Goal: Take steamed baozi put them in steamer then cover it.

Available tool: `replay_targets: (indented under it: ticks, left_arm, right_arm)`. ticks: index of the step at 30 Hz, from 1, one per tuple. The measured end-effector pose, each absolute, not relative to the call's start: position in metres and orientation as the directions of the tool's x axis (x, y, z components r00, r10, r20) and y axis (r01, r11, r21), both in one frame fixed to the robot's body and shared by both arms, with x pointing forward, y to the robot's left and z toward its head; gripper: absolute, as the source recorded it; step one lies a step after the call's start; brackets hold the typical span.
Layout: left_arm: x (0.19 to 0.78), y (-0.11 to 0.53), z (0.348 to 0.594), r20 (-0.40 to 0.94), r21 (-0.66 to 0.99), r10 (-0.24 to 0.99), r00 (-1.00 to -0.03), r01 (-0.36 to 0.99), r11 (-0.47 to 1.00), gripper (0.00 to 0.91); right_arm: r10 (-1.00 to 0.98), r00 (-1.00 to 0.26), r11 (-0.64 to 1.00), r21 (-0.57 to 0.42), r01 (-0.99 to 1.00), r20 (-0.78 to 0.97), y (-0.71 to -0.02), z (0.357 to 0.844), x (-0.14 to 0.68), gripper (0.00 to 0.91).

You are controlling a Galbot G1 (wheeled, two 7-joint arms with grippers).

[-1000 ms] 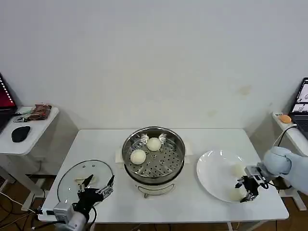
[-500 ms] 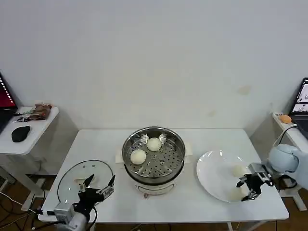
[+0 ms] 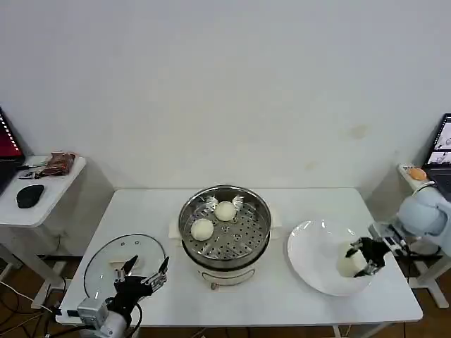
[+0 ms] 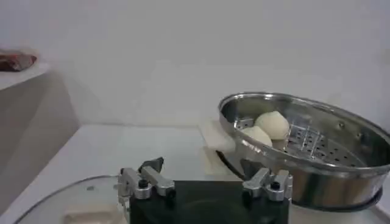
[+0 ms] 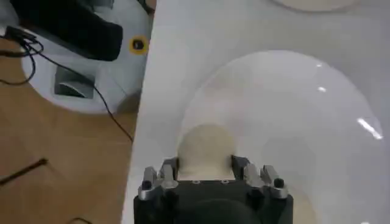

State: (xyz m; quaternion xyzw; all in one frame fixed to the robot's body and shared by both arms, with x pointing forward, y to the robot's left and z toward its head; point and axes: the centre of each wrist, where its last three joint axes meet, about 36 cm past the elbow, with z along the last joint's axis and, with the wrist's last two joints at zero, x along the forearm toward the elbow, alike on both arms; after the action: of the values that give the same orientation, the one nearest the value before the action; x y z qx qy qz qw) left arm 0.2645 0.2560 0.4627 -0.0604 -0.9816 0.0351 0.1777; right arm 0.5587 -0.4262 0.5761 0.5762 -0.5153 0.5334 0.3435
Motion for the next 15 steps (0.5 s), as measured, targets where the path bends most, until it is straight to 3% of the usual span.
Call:
replay_targets:
  ticks: [15]
  left_arm:
    - [0.266, 0.255, 0.464, 0.34, -0.095, 0.144, -0.93, 0.118, 0.988, 0.907]
  right_arm:
    - [-0.353, -0.231, -0.45, -0.381, -0.807, 0.906, -0.332, 0.677, 0.629, 0.584]
